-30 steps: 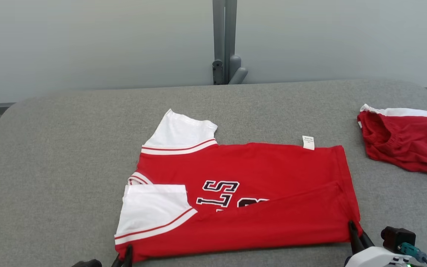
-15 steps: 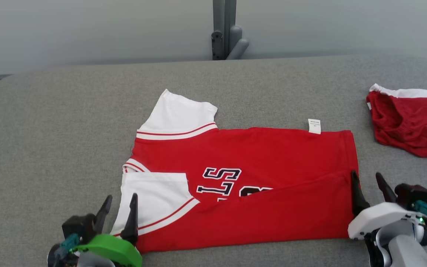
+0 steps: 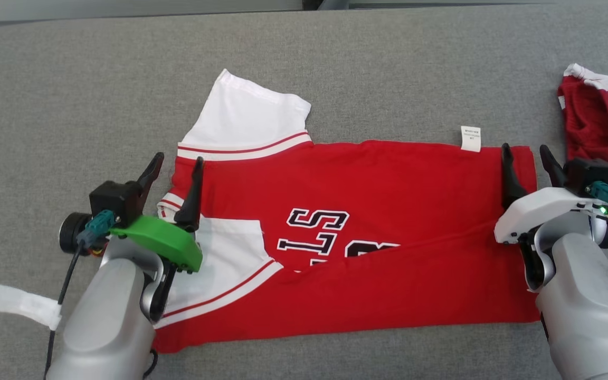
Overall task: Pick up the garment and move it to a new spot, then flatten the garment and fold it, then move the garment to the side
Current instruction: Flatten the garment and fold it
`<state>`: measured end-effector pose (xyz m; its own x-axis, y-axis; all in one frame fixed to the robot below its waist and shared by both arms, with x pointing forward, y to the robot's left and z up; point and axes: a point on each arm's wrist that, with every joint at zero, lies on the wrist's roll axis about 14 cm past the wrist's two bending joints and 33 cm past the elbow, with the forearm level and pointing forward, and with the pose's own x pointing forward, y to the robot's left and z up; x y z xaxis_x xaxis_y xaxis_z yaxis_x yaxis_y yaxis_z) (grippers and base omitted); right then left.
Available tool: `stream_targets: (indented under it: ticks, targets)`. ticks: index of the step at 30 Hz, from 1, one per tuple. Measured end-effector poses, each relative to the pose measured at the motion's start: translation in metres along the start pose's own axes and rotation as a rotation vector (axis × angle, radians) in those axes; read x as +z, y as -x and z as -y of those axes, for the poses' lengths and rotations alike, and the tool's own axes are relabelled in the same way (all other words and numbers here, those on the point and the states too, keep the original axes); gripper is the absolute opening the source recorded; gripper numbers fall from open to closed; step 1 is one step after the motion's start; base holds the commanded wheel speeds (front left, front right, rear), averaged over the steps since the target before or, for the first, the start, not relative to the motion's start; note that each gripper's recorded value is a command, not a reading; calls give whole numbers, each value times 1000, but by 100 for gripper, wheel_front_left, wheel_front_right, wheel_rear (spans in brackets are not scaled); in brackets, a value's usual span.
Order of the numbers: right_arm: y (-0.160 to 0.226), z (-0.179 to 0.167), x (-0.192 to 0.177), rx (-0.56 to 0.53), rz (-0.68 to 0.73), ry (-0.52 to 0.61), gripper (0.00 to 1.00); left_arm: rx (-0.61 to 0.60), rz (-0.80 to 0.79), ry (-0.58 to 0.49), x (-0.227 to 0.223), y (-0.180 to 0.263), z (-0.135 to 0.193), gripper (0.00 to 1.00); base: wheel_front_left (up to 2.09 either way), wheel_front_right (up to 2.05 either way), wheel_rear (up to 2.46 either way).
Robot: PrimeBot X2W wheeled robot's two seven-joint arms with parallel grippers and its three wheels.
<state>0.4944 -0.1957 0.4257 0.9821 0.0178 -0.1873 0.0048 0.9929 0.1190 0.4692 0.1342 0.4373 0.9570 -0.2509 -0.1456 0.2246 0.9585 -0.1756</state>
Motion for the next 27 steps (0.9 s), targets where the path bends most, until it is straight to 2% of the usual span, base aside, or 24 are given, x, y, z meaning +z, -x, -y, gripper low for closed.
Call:
stream_targets:
  ticks: [8, 10, 11, 12, 13, 18, 27]
  targets:
    - [-19, 5, -29, -15, -112, 20, 100, -23, -39, -39, -5, -25, -8, 100, 0, 0, 0]
    - [-22, 5, -31, -15, -122, 18, 76, -23, -46, -42, -6, -28, -10, 100, 0, 0, 0]
    - [-25, 5, -34, -17, -134, 17, 29, -24, -54, -50, -7, -30, -12, 100, 0, 0, 0]
    - [-26, 6, -34, -17, -136, 20, 11, -26, -56, -53, -6, -32, -13, 100, 0, 0, 0]
    - [-27, 6, -34, -16, -138, 24, 0, -29, -59, -57, -7, -34, -13, 100, 0, 0, 0]
    - [-38, 3, -31, -6, -122, 30, 0, -45, -89, -87, -7, -53, -16, 100, 0, 0, 0]
    - [-45, -7, -34, 23, -102, 24, 0, -71, -243, -119, -12, -93, -20, 100, 0, 0, 0]
